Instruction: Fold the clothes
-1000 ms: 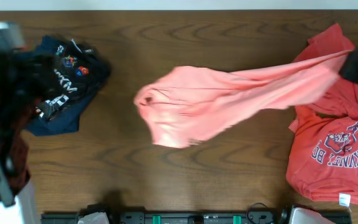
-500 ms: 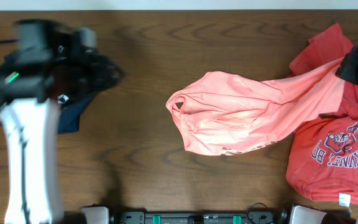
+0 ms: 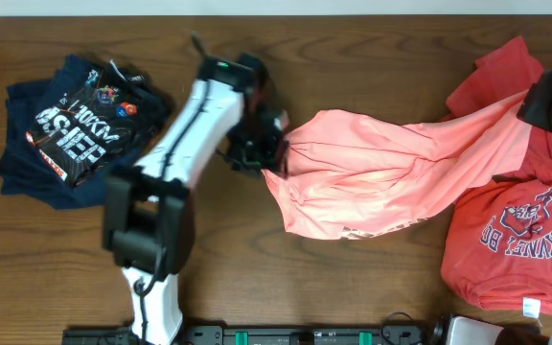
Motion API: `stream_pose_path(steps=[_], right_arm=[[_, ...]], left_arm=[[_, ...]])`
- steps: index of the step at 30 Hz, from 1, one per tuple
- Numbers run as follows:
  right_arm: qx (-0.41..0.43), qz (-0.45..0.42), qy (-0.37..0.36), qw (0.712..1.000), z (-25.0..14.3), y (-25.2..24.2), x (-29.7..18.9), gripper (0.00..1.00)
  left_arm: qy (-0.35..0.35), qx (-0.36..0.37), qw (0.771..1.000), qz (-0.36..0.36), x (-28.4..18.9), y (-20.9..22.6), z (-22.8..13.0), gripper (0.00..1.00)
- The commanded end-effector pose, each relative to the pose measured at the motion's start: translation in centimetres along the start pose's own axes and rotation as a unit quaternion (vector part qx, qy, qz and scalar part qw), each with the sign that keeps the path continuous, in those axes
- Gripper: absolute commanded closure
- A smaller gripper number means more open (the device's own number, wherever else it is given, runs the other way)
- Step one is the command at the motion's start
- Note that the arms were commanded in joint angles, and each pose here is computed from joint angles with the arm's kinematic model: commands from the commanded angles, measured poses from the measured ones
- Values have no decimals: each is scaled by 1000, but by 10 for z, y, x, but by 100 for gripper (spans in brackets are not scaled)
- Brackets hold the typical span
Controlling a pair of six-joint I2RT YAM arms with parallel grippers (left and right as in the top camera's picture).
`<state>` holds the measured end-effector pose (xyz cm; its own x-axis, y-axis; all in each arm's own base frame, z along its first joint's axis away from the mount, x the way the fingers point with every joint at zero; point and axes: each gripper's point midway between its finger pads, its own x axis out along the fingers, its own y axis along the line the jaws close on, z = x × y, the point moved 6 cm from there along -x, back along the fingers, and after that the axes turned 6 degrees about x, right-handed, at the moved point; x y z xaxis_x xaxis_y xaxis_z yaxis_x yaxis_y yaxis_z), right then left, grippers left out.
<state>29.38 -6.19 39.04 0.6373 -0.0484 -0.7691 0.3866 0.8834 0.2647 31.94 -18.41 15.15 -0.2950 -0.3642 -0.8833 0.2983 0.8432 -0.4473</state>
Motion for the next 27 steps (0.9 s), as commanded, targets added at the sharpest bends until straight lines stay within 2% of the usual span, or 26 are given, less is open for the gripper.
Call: stream_pose_path(steps=[1, 6, 16, 17, 19, 20, 23, 27], right_arm=[[-7, -6, -3, 1000, 1, -3, -1, 98], [-7, -7, -1, 1000, 0, -3, -1, 98], [-7, -7, -1, 1000, 0, -3, -1, 98], [-7, -7, -1, 1000, 0, -3, -1, 98], [-7, -7, -1, 1000, 0, -3, -1, 98], [-7, -7, -1, 1000, 0, -3, -1, 98], [-7, -8, -2, 1000, 1, -3, -1, 98], [-8, -26, -7, 1000, 2, -7, -1, 99]], left_arm=[[20, -4, 1000, 8, 19, -6, 3, 40], [30, -28, 997, 71, 41, -3, 10, 39], [17, -49, 994, 100, 76, -3, 19, 39], [17, -50, 994, 100, 77, -3, 19, 45], [14, -49, 994, 99, 76, -4, 20, 85], [13, -49, 994, 99, 73, -5, 19, 94], [1, -44, 994, 96, 52, -12, 17, 94], [-52, -18, 995, 88, -9, -24, 7, 94]])
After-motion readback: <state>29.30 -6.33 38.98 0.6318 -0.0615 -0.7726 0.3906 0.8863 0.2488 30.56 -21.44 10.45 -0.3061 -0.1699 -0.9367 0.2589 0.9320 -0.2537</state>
